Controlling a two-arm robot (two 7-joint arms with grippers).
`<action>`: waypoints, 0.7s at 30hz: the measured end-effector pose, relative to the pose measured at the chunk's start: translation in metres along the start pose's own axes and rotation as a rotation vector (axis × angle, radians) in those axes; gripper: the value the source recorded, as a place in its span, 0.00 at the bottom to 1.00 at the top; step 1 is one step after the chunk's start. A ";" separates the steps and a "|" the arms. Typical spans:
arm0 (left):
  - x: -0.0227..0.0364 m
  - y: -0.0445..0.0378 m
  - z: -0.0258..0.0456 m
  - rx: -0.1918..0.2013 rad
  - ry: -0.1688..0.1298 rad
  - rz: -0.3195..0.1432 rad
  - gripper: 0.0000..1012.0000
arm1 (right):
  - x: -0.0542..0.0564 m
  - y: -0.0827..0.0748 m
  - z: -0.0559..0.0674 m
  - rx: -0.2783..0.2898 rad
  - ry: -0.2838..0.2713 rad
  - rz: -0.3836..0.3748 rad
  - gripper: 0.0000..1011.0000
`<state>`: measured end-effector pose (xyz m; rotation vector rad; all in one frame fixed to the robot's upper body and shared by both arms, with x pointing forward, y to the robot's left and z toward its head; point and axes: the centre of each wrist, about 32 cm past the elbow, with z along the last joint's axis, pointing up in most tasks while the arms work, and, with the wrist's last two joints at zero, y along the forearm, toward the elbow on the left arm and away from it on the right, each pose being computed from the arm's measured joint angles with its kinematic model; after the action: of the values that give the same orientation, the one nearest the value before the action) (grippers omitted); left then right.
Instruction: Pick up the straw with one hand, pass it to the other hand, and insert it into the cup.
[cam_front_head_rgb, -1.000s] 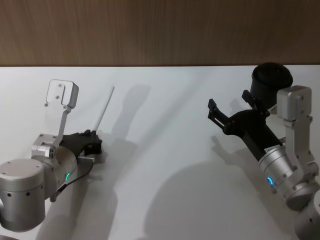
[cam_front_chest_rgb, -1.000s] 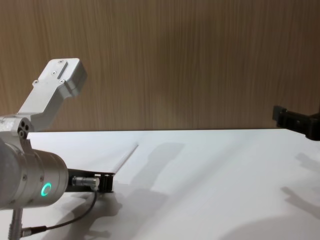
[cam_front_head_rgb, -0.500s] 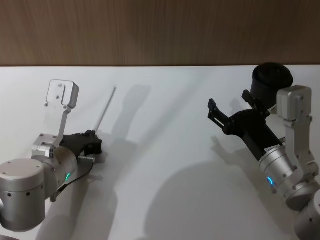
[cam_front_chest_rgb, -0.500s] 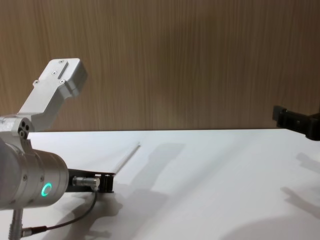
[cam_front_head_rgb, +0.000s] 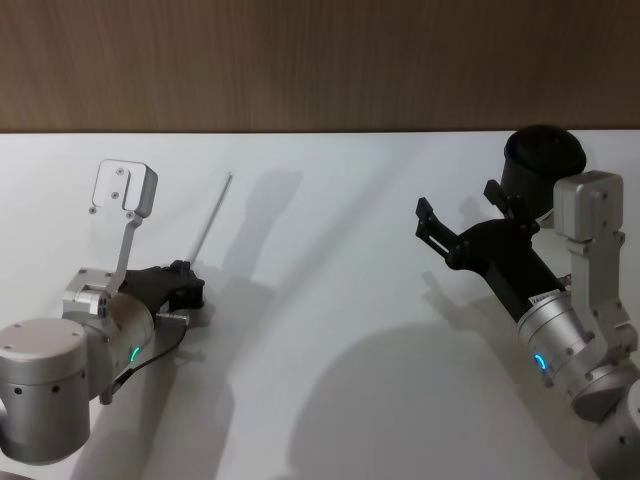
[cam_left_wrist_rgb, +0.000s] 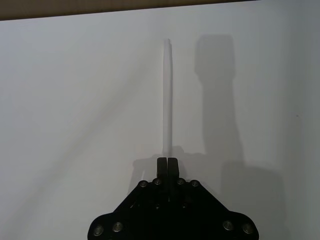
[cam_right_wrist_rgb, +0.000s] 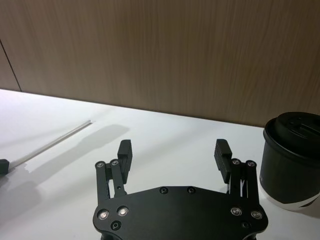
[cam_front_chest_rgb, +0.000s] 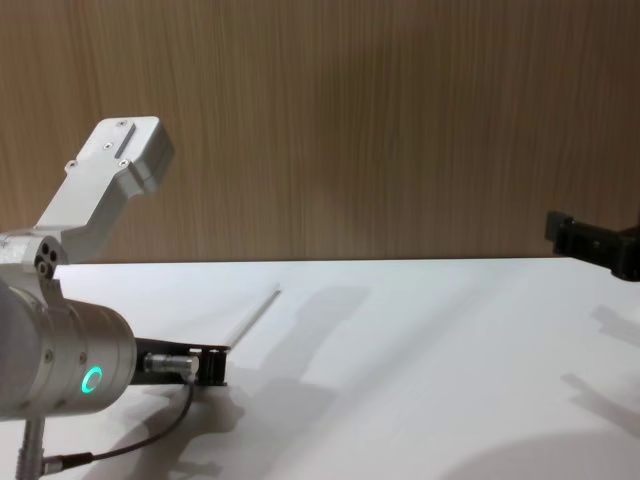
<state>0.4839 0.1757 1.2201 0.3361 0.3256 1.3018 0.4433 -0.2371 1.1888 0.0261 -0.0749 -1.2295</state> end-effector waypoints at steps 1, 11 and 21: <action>0.0003 0.0003 -0.0003 -0.002 -0.001 -0.002 0.01 | 0.000 0.000 0.000 0.000 0.000 0.000 0.99; 0.0024 0.0051 -0.0020 -0.043 -0.031 -0.046 0.01 | 0.000 0.000 0.000 0.000 0.000 0.000 0.99; 0.0057 0.0138 0.0016 -0.133 -0.081 -0.100 0.01 | 0.000 0.000 0.000 0.000 0.000 0.000 0.99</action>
<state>0.4737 0.1843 1.2271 0.2562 0.1848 1.2019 0.4433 -0.2371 1.1887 0.0260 -0.0749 -1.2294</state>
